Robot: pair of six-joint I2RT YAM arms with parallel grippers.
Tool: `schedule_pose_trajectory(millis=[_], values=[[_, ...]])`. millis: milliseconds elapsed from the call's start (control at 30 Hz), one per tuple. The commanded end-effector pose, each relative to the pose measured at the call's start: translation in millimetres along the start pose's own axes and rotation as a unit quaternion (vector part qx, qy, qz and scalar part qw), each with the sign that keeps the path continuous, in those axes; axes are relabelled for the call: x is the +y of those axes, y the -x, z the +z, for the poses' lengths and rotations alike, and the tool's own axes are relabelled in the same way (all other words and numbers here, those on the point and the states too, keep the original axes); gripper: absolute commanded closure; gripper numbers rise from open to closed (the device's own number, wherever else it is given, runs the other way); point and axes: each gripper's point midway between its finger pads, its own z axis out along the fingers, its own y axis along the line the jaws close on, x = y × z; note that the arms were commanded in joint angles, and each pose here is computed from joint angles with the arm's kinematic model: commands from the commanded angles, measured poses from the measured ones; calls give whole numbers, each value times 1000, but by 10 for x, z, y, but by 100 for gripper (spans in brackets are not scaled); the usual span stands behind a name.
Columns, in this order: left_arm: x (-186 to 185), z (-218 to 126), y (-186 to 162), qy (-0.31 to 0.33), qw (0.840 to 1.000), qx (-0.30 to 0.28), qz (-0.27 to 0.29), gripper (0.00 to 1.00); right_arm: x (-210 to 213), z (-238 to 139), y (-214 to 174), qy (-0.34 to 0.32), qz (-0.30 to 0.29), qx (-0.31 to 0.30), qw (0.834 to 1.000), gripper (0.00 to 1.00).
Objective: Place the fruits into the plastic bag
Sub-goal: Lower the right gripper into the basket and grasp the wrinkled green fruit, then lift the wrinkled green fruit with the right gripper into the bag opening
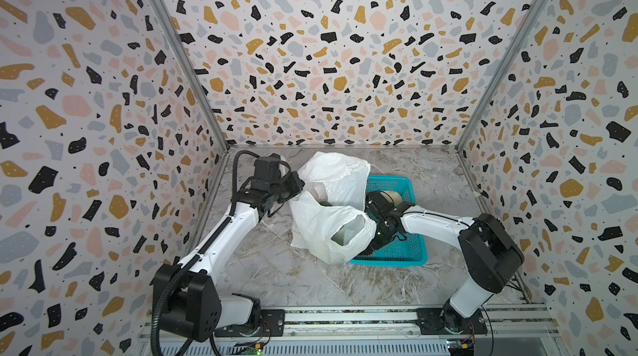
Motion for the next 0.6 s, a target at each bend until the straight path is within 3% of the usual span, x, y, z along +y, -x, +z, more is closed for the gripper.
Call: schedule_pose_trajectory(millis=[0,100,300,433,567], values=[[-46,-29,53,-5,1000,-9,11,100,-5,-67,98,-16,-7,-9,1000,46],[-42,-31,48,-5,1000,-9,11,100,-29,-138,157,-30,-9,-26,999,53],[-45,-26,51,-6,1000,-9,10,100,-171,-598,417,-86,13,-110,990,58],[-55,-29,58,-8,1000,-10,11,100,-272,-1199,693,-165,20,-202,965,58],[-63,-30,57,-11,1000,-10,12,100,26,-1795,994,-160,-23,-301,940,58]])
